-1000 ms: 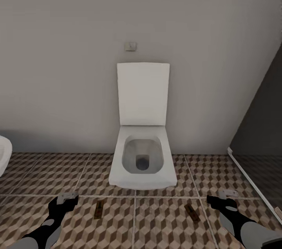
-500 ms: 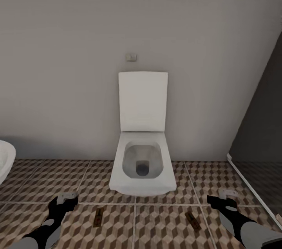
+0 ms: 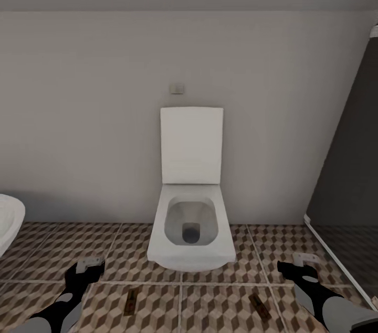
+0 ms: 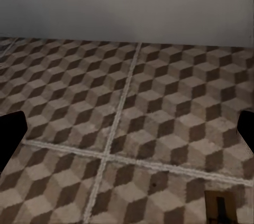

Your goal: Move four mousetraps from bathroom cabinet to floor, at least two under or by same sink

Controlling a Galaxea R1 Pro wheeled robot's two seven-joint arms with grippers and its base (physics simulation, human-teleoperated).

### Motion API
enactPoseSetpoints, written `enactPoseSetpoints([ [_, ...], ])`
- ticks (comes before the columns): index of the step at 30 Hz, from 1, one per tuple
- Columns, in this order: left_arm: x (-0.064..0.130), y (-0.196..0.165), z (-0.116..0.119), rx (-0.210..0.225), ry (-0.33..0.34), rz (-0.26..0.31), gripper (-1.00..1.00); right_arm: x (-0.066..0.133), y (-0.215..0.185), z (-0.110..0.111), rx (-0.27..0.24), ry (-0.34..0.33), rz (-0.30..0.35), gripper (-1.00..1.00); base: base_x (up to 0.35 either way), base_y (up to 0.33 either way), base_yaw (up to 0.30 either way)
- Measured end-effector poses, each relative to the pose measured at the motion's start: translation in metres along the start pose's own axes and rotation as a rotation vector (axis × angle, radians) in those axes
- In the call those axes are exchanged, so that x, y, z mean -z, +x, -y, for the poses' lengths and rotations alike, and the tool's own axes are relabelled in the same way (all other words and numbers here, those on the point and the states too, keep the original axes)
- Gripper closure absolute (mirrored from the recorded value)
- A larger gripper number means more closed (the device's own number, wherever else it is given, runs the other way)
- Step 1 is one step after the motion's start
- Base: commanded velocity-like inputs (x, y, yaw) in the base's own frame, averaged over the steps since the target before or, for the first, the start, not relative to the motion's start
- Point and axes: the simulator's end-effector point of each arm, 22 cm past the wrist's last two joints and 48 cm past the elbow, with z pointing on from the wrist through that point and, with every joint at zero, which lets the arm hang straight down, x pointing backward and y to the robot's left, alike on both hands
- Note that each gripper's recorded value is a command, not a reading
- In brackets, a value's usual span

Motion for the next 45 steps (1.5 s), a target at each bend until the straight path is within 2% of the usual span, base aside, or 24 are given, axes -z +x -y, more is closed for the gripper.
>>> enactPoseSetpoints([
  [36,0.024,-0.081,-0.008,0.038,-0.003,0.143,-1.00,0.039,-0.076,0.010,-0.047,-0.006,0.139,-1.00,0.000,0.000,0.000],
  [45,0.028,-0.102,-0.009,0.038,-0.002,0.143,-1.00,0.047,-0.095,0.013,-0.047,-0.006,0.139,-1.00,0.000,0.000,0.000],
])
